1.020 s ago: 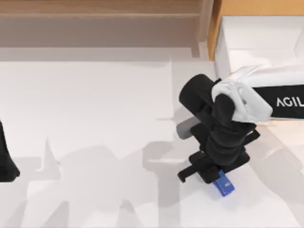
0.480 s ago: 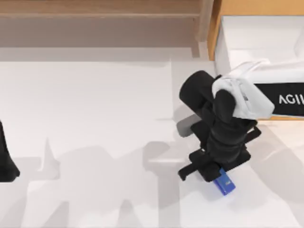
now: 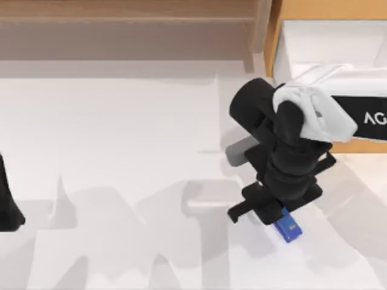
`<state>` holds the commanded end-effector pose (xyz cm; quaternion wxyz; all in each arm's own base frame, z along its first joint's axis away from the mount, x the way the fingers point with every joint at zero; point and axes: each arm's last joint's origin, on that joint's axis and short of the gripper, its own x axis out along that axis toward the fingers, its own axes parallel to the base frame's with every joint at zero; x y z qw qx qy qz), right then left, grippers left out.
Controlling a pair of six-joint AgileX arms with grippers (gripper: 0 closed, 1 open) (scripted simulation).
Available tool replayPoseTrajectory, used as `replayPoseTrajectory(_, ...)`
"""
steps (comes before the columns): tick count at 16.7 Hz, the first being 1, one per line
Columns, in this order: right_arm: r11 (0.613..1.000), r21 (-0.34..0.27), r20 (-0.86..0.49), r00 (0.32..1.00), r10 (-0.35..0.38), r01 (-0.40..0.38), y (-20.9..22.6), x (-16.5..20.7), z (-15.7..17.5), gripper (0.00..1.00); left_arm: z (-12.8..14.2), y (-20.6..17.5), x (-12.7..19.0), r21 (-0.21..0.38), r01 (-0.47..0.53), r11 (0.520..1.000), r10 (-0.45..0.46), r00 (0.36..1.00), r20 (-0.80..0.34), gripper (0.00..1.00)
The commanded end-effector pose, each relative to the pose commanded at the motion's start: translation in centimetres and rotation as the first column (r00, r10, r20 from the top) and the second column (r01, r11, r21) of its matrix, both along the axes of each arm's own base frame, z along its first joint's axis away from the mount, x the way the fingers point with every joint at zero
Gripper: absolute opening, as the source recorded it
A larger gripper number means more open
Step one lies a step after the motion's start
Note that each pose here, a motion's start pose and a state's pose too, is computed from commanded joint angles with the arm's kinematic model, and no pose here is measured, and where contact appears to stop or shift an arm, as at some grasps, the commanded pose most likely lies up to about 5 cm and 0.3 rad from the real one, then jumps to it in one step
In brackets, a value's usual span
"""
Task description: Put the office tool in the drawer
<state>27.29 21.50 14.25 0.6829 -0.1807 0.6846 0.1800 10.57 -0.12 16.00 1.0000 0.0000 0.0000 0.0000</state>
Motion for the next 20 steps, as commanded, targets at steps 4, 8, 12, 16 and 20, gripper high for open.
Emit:
replayPoseTrajectory(4,0.998,0.064,0.053,0.999,-0.009,0.005,0.7,0.9,2.1,0.00,0.0,0.0,0.0,0.000,0.000,1.000,0.000,1.000,0.000,1.00)
replayPoseTrajectory(8,0.975,0.223,0.205,0.977,-0.062,0.015,1.5,3.6,8.5,0.00,0.0,0.0,0.0,0.000,0.000,1.000,0.000,1.000,0.000,1.00)
replayPoseTrajectory(12,0.947,0.310,0.323,0.927,-0.192,0.088,-1.1,7.9,13.9,0.00,0.0,0.0,0.0,0.000,0.000,1.000,0.000,1.000,0.000,1.00)
replayPoseTrajectory(16,0.927,0.257,0.329,0.877,-0.351,0.275,-7.2,13.6,13.9,0.00,0.0,0.0,0.0,0.000,0.000,1.000,0.000,1.000,0.000,1.00)
replayPoseTrajectory(20,0.887,0.137,0.236,0.855,-0.462,0.441,-13.1,18.0,9.6,0.00,0.0,0.0,0.0,0.000,0.000,1.000,0.000,1.000,0.000,1.00)
